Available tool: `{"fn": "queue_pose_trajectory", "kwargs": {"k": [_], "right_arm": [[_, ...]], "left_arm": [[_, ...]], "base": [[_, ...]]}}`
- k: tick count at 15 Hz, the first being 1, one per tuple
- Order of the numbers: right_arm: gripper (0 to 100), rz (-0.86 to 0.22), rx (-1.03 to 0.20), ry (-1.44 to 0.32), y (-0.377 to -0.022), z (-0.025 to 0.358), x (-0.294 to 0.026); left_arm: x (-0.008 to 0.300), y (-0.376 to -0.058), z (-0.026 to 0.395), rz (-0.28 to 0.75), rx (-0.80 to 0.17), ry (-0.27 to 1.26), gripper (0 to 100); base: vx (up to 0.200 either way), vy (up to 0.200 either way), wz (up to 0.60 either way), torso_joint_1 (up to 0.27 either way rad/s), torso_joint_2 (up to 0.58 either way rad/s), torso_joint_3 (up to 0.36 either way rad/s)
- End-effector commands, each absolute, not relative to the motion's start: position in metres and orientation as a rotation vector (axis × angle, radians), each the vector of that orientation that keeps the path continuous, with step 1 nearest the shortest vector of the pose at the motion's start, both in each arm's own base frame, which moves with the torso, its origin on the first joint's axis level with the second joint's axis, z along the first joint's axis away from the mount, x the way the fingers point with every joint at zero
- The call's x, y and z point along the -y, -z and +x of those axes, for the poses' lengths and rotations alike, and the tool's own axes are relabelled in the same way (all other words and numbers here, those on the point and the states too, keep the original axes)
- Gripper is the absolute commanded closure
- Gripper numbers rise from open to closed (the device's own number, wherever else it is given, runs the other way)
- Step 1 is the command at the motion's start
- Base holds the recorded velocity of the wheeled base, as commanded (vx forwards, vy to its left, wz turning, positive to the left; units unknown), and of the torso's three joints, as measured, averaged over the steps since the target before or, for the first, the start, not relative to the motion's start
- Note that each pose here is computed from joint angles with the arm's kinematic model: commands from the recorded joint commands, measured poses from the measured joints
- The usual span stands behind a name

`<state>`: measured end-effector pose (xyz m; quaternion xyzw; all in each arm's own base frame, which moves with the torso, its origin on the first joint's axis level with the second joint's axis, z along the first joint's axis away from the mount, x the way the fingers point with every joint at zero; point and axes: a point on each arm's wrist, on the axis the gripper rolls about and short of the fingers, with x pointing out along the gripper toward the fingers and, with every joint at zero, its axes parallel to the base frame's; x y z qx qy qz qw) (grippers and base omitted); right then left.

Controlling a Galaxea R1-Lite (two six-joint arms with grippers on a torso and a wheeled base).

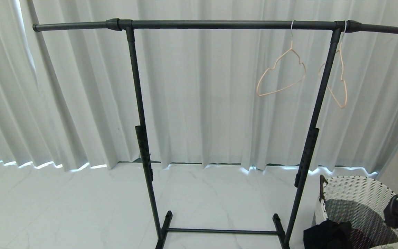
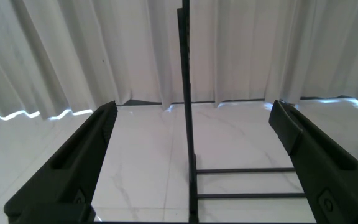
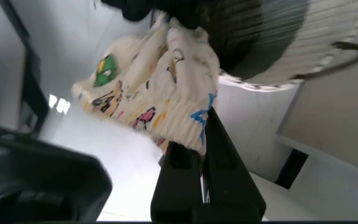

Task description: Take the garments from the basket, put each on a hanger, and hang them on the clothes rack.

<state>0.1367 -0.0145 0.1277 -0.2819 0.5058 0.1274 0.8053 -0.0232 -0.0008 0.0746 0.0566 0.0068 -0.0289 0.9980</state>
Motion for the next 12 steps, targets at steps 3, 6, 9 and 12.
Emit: {"fn": "queue_pose_trajectory", "kwargs": {"k": [3,6,9,12], "right_arm": [[100,-0.527,-0.886,-0.227,-0.244,0.105,0.009],[100,-0.539,-0.868,-0.262,-0.268,0.105,0.006],[100,-0.570,-0.836,-0.328,-0.274,0.109,-0.003],[100,-0.566,-0.802,-0.399,-0.286,0.125,-0.017]], "left_arm": [[0.001,-0.075,-0.023,0.113,-0.014,0.058,0],[0.001,-0.075,-0.023,0.113,-0.014,0.058,0],[0.001,-0.075,-0.023,0.113,-0.014,0.058,0],[0.001,-0.075,-0.023,0.113,-0.014,0.058,0]], "base": [[-0.067,0.000,0.00,0.002,0.00,-0.001],[-0.200,0.000,0.00,0.002,0.00,0.004],[-0.200,0.000,0.00,0.002,0.00,0.005],[-0.200,0.000,0.00,0.002,0.00,0.002]]}}
